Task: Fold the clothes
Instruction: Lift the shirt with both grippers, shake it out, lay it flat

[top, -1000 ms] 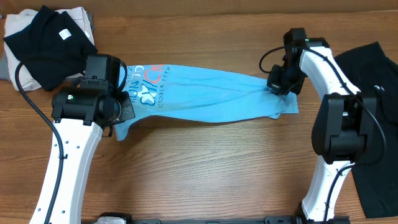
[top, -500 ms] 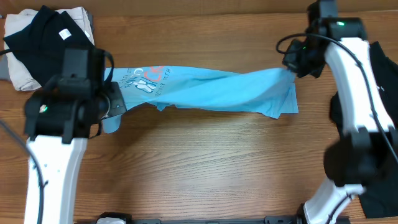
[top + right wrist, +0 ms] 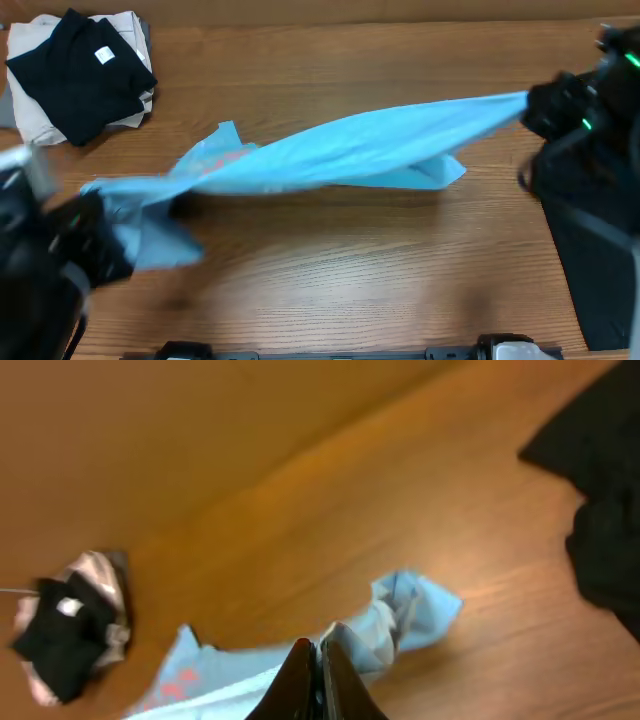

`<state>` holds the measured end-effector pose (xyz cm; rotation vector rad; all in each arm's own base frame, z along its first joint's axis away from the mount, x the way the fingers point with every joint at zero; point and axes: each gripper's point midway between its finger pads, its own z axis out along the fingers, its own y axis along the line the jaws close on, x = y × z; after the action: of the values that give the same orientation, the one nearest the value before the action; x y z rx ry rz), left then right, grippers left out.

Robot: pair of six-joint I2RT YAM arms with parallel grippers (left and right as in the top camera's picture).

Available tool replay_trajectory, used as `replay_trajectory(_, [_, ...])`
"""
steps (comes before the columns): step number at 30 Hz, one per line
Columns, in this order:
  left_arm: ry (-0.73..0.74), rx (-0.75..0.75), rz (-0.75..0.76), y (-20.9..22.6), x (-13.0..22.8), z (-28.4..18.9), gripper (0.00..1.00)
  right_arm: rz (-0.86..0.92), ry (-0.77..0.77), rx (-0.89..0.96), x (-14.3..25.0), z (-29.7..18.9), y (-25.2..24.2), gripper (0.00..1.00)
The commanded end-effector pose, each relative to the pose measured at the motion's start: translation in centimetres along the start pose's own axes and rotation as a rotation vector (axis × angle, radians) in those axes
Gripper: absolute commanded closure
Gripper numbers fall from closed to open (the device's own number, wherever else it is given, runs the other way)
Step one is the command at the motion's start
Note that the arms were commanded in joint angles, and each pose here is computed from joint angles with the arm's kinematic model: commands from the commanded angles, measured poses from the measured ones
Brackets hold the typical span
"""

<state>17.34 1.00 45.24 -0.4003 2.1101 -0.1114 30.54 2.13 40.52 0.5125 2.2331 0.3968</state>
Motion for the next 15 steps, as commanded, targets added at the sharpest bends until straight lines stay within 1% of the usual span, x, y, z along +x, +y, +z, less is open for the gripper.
replay_trajectory(1, [-0.098,0.03,-0.026,0.5,-1.1,-4.1,0.96,-0.013,-0.133,-0.07,-0.3,-5.8,0.8,0.96])
replay_trajectory(5, [-0.196,0.093,-0.022,0.1,-2.3,-7.2,0.96,-0.019,-0.232,-0.112,-0.3,-9.9,1.0,0.96])
replay_trajectory(9, [-0.273,0.115,-0.036,-0.1,-3.9,-8.4,0.96,0.013,-0.361,-0.107,-2.1,-13.3,1.0,0.96])
replay_trajectory(12, [-0.278,0.114,-0.025,-0.9,-5.2,-7.2,0.96,0.019,-0.43,-0.092,-3.9,-14.1,1.1,0.96])
replay_trajectory(15, [-0.226,0.089,0.01,-2.2,-6.7,-3.4,0.96,0.028,-0.437,-0.051,-5.5,-12.2,1.0,0.96])
